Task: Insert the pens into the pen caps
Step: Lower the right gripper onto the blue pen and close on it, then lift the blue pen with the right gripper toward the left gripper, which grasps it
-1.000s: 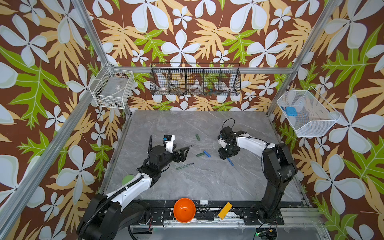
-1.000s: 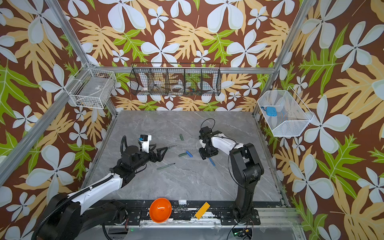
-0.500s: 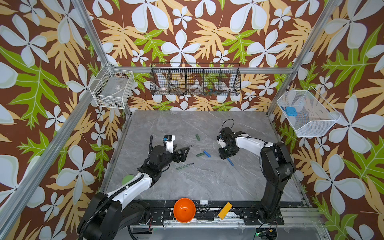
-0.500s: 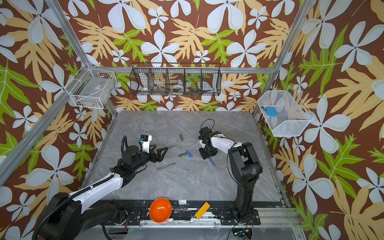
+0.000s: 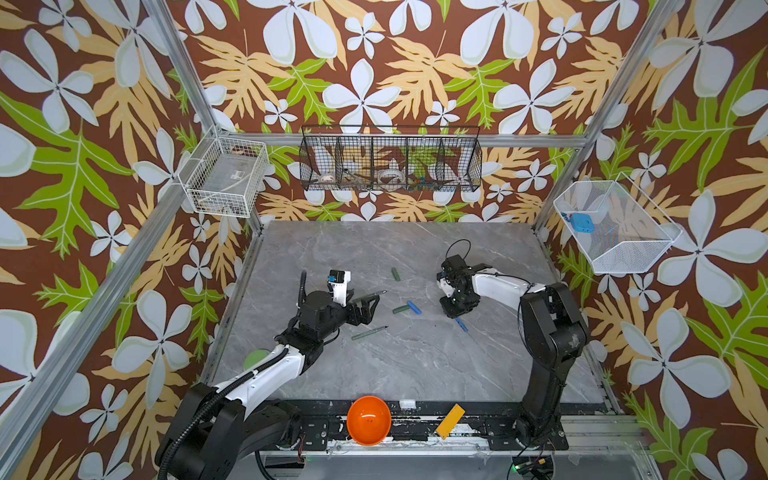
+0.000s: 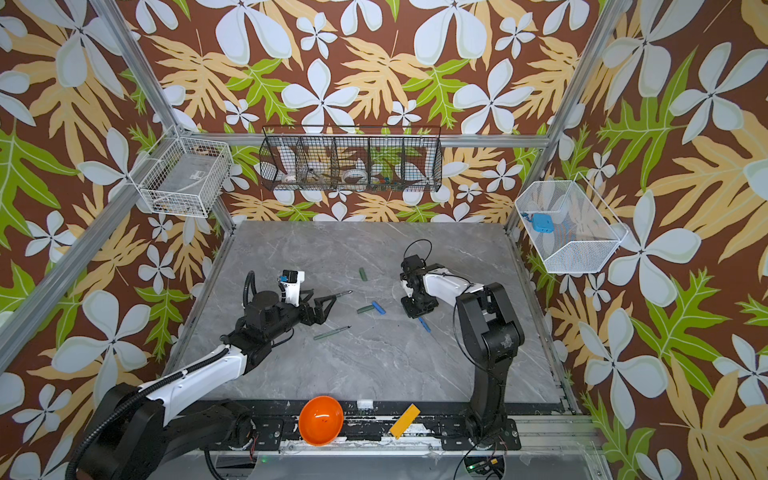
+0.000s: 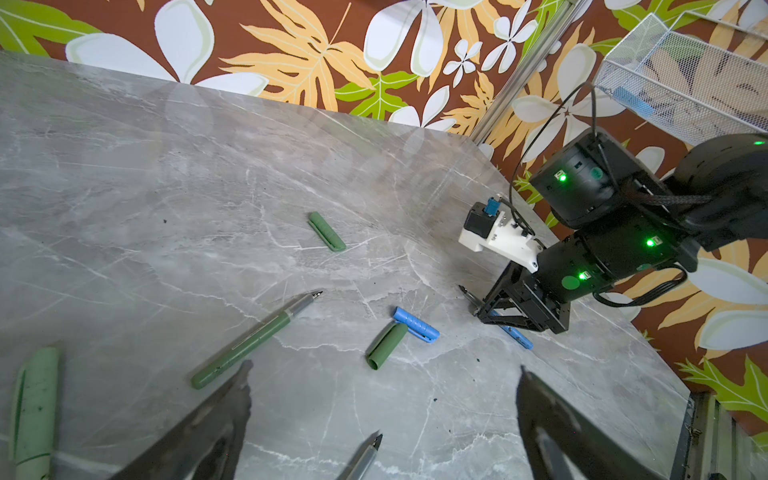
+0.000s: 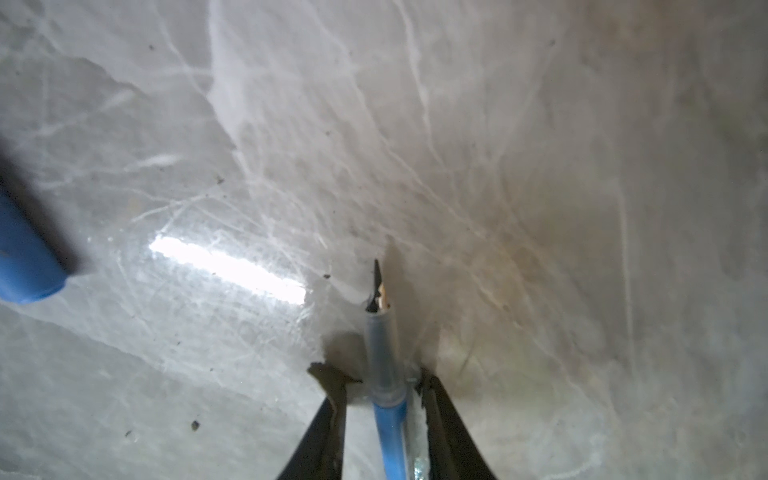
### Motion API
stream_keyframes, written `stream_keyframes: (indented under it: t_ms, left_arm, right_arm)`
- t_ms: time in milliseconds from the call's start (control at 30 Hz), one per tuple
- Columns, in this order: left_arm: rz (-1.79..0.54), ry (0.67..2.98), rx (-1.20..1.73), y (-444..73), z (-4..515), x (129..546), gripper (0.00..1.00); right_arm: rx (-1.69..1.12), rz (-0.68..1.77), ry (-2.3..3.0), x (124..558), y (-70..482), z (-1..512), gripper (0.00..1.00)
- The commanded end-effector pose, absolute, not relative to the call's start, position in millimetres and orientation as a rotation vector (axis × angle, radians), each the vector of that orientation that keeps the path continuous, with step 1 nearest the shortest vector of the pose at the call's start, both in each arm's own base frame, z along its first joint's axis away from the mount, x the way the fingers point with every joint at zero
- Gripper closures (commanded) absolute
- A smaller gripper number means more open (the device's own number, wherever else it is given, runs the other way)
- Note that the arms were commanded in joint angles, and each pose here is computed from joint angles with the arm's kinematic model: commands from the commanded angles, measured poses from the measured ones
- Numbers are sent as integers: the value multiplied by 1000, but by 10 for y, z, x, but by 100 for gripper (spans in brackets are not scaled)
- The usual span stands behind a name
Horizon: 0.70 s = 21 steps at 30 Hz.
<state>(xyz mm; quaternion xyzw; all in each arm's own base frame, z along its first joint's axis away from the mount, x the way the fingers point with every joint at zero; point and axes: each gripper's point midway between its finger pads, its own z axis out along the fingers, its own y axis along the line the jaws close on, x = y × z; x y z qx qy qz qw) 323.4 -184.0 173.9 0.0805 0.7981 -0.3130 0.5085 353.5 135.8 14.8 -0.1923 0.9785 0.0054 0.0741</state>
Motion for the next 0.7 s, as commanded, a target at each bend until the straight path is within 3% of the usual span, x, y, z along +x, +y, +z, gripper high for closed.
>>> stream_keyframes:
  t_ms: [0,200,667]
  left_arm:
    - [-765,1867,209,-1866,1885,3257,0]
    - [-771,1865,210,-1871,1884,3251,0]
    - [-801,1879,216,-1918,1846,3254,0]
  right_arm:
    - [-568,32,2956,3493,1366,71,74]
    - [-552,56,2946,3487,1388,93,91]
    - [-504,368,2707,3631,1764,598,97]
